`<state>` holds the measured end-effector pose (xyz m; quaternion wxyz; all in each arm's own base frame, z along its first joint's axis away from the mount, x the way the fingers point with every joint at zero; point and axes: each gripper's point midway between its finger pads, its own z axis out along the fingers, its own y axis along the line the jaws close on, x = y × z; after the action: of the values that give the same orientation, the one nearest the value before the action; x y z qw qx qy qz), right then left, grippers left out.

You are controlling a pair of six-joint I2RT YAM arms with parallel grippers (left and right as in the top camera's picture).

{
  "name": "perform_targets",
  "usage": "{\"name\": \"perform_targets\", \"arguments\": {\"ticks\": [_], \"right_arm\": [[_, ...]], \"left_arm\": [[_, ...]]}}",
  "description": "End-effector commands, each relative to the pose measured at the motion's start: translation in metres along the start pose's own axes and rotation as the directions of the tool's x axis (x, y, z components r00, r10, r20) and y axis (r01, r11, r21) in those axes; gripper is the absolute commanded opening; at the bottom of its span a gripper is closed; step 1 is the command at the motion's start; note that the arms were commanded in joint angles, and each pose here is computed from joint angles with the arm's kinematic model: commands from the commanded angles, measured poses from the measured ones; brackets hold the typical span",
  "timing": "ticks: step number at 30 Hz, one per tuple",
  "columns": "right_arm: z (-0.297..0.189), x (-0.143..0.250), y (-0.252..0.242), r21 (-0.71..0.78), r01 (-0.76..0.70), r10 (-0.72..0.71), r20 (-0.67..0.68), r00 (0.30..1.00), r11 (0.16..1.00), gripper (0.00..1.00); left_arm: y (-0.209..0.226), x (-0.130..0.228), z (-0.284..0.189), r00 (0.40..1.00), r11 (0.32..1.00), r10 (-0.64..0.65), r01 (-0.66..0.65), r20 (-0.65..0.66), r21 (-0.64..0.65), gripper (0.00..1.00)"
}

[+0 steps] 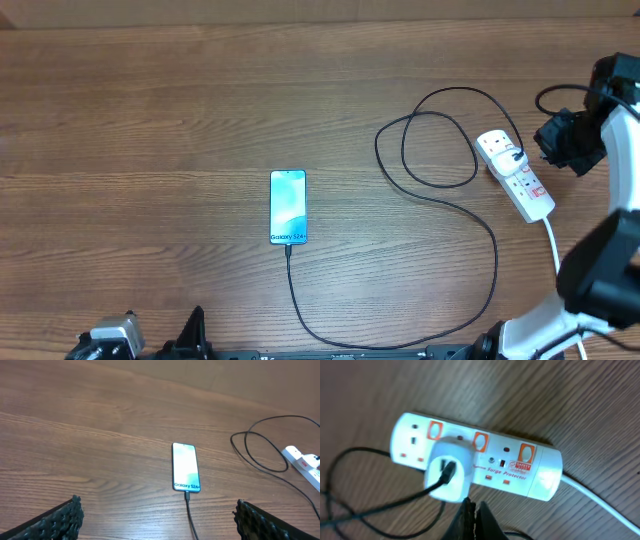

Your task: Plug charger to phone and switch on socket

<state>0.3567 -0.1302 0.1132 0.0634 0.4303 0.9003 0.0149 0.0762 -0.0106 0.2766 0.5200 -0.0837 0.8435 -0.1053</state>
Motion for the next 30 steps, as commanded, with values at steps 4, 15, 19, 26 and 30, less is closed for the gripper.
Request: {"name": "perform_targets", "arguments": {"ticks": [4,15,19,26,30], "right_arm": [[0.022,-0.008,0.001,0.015,0.016,-0.016,-0.047,0.999,1.000,0.04],[0.047,-0.007,0.003,0.020,0.041,-0.039,-0.094,0.995,0.999,0.04],[0.049,-0.008,0.004,0.016,0.041,-0.039,-0.094,0.995,0.999,0.04],[0.051,-0.010,0.006,0.013,0.036,-0.035,-0.087,0.996,0.999,0.04],[0.058,-0.008,0.005,0.021,0.036,-0.034,-0.105,0.994,0.999,0.04]], "left_arm": [[-0.001,0.009,-0.027,0.993,0.999,-0.012,0.006,0.118,0.049,1.00],[0.000,0.015,-0.027,0.996,0.999,-0.012,0.008,0.093,0.048,1.00],[0.000,0.015,-0.027,0.996,0.999,-0.012,0.008,0.093,0.048,1.00],[0.000,0.015,-0.027,0.996,0.999,-0.012,0.008,0.093,0.048,1.00],[0.000,0.015,-0.027,0.996,0.999,-0.012,0.008,0.093,0.048,1.00]]}}
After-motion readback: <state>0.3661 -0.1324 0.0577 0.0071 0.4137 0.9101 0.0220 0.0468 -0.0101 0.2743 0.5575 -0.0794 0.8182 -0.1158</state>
